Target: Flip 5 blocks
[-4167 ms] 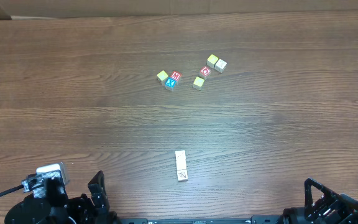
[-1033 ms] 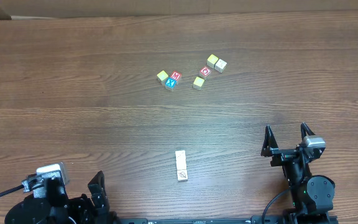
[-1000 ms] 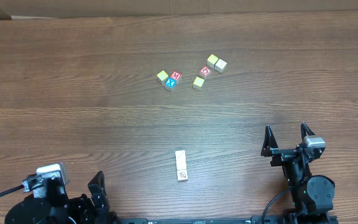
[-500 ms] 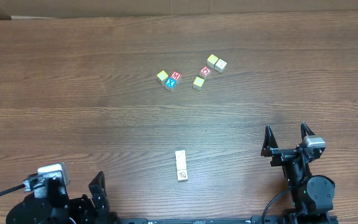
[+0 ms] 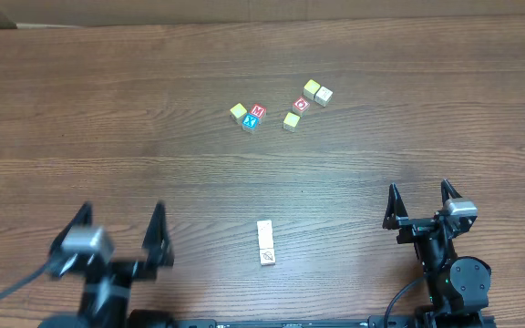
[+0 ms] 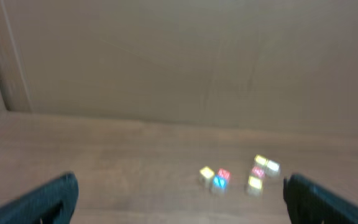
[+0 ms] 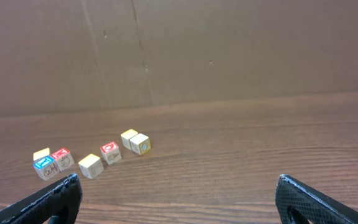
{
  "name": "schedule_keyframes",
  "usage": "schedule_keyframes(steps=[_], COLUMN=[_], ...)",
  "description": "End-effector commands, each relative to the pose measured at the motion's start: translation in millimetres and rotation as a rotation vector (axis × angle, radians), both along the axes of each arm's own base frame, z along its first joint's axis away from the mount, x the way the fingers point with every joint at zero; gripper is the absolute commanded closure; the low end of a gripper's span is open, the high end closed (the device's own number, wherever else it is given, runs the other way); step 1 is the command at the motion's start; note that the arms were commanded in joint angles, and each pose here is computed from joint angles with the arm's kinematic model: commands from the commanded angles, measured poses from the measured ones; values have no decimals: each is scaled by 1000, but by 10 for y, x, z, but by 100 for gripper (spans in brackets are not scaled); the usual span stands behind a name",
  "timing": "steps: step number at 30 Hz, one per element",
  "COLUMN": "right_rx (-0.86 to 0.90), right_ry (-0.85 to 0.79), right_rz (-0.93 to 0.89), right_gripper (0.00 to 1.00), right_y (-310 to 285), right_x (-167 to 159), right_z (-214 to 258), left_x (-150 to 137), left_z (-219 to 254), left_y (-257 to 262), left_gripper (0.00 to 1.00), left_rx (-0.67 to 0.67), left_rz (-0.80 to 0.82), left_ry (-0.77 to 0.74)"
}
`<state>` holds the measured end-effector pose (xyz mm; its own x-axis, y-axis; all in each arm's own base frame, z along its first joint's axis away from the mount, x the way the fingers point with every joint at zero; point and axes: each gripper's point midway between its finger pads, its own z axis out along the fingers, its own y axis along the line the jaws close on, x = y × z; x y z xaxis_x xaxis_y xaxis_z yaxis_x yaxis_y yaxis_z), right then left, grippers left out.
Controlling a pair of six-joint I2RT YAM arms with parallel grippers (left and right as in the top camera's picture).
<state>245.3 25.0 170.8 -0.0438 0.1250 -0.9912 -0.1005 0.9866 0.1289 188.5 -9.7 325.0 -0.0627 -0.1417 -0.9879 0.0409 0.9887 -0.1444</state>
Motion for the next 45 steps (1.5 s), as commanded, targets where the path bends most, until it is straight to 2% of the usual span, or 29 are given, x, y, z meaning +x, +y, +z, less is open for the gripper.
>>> schedule_keyframes(steps=[1, 4, 9, 17, 23, 45], right_rx=[-3, -3, -3, -3, -3, -3], right_ry=[-9, -9, -9, -10, -10, -9], right_rz=[-4, -4, -4, -4, -4, -5], right_gripper=[0, 0, 0, 0, 0, 0], right_y=[-4, -4, -4, -4, -4, -5], right_x=[0, 0, 0, 0, 0, 0], right_z=[-7, -7, -7, -6, -6, -7], left_x=[256, 411, 515, 573, 573, 573], left_z=[-542, -814, -1195, -1661, -1692, -1687], left_y=[-135, -204, -192, -50, -11, -25], left_gripper=[0, 0, 0, 0, 0, 0], left_rx=[18, 18, 21, 27, 99, 91], left_rz=[-82, -121, -114, -32, -14, -22], left_ry=[29, -42, -90, 6, 15, 13])
